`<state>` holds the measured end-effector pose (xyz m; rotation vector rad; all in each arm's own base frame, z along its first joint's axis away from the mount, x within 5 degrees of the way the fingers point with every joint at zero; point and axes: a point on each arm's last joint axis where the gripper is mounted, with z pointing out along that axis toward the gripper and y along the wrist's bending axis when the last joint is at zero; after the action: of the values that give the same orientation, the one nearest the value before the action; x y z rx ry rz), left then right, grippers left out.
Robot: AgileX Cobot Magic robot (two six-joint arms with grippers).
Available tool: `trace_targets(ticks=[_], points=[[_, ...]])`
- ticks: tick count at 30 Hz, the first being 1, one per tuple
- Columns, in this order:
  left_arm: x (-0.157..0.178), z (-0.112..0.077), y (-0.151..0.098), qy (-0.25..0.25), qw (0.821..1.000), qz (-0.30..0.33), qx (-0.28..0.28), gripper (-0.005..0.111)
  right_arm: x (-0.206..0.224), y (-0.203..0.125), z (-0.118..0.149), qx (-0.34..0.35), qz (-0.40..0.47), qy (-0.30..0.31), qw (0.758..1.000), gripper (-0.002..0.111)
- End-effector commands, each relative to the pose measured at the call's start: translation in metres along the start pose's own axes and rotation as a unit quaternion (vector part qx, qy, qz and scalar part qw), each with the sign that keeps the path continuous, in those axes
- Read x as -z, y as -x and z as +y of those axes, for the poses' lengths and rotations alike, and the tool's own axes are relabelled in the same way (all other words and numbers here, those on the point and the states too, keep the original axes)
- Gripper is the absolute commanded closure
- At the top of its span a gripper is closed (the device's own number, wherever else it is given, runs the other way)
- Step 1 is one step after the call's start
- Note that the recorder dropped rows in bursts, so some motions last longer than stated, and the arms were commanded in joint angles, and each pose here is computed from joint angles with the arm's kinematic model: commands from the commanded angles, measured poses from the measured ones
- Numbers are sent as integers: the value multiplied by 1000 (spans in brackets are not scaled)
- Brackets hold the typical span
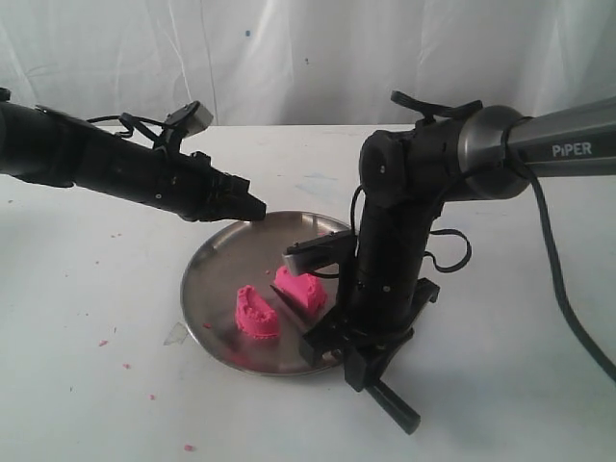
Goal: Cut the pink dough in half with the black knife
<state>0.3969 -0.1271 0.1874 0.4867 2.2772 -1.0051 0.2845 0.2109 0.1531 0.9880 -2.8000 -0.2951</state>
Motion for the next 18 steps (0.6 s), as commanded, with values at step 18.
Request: trace_targets(ticks=[18], points=[[54,-6,1,45,998,-46,-2,107,10,-2,-36,-52,-28,-25,998,108]])
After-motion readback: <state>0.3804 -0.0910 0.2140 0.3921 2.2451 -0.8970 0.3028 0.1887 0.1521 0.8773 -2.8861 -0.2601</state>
